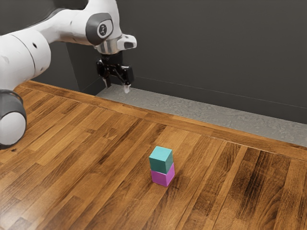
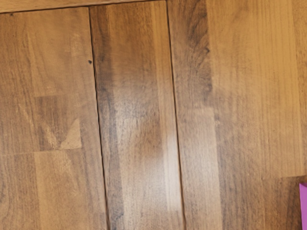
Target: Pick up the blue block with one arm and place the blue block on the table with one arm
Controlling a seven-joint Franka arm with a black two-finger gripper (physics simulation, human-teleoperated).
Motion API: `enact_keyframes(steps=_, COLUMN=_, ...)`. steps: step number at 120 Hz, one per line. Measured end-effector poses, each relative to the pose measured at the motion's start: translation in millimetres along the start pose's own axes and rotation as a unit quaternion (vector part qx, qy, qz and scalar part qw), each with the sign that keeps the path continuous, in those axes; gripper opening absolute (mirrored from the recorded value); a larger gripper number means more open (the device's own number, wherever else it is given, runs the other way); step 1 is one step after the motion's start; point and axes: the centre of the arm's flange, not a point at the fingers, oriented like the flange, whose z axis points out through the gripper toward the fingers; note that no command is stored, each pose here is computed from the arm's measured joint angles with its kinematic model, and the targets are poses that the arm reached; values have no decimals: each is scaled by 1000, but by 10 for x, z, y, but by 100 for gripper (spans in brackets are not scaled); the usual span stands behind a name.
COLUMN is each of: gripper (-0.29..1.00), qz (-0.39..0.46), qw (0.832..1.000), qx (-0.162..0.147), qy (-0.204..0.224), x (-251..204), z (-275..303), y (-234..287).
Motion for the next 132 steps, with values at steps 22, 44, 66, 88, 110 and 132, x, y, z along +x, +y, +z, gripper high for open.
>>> enact_keyframes(steps=22, gripper=68, qz=31, qw=999, qx=-36, qy=-2, x=166, z=562, y=836)
enact_keyframes(steps=44, gripper=68, qz=29, qw=999, qx=-34, qy=-11, x=105, z=1225, y=1291)
enact_keyframes(steps=66, gripper=68, qz=18, qw=999, qx=-40, qy=11, x=158, z=1396, y=1583)
enact_keyframes(steps=88, gripper=68, qz=11, qw=999, qx=-37, qy=35, x=-173, z=1067, y=1910)
enact_keyframes(steps=110, gripper=68, qz=-8, qw=999, qx=-26, qy=21, x=-591, z=1236, y=2022)
enact_keyframes(steps=132, gripper=68, qz=-33, qw=999, qx=-20, qy=23, x=-626, z=1378, y=1980)
